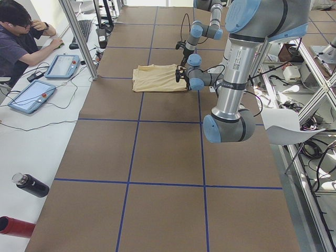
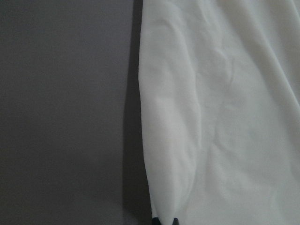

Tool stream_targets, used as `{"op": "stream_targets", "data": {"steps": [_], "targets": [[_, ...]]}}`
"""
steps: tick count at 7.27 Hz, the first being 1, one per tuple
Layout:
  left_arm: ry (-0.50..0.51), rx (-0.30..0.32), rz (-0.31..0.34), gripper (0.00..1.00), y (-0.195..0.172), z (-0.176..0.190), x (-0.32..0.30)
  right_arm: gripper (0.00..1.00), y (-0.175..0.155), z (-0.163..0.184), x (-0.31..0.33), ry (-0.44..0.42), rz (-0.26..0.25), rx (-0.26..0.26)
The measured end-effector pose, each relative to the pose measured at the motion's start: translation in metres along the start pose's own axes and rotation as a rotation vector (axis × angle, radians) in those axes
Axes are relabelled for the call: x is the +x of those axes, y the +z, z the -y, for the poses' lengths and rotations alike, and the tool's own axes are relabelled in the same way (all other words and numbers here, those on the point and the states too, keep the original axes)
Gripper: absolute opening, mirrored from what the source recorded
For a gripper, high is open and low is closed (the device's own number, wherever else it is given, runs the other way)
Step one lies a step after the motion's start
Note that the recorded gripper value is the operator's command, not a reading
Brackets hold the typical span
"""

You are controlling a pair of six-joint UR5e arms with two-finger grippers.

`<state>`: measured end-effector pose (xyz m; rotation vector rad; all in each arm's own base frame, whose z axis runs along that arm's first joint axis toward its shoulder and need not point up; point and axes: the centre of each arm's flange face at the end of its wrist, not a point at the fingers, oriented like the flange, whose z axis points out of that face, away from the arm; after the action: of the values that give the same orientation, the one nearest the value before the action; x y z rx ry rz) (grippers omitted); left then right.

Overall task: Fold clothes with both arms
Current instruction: 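Close both grippers on the near edge of the shirt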

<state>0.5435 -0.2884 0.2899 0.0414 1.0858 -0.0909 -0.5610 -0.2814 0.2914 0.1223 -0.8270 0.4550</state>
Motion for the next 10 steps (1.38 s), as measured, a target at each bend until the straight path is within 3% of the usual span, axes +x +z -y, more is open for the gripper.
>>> {"op": "stream_targets", "data": {"steps": [5, 6, 7, 8, 10], "targets": [[0.001, 0.0, -0.003, 0.0, -0.0012, -0.0002, 0.0008, 0.54, 0.0029, -0.0052, 0.0029, -0.007, -0.011, -0.001], [0.001, 0.0, -0.003, 0.0, -0.0014, -0.0002, 0.0008, 0.48, 0.004, -0.0055, 0.0033, -0.008, -0.014, -0.001], [0.001, 0.0, -0.003, 0.0, -0.0016, -0.0002, 0.001, 0.36, 0.0051, -0.0062, 0.0036, -0.009, -0.016, -0.001], [0.001, 0.0, -0.004, 0.0, -0.0017, -0.0002, 0.0011, 0.0, 0.0052, -0.0066, 0.0031, -0.009, -0.016, -0.001], [0.001, 0.0, -0.003, 0.0, -0.0016, -0.0002, 0.001, 0.0, 0.0043, -0.0066, 0.0019, -0.011, -0.014, -0.003]]}}
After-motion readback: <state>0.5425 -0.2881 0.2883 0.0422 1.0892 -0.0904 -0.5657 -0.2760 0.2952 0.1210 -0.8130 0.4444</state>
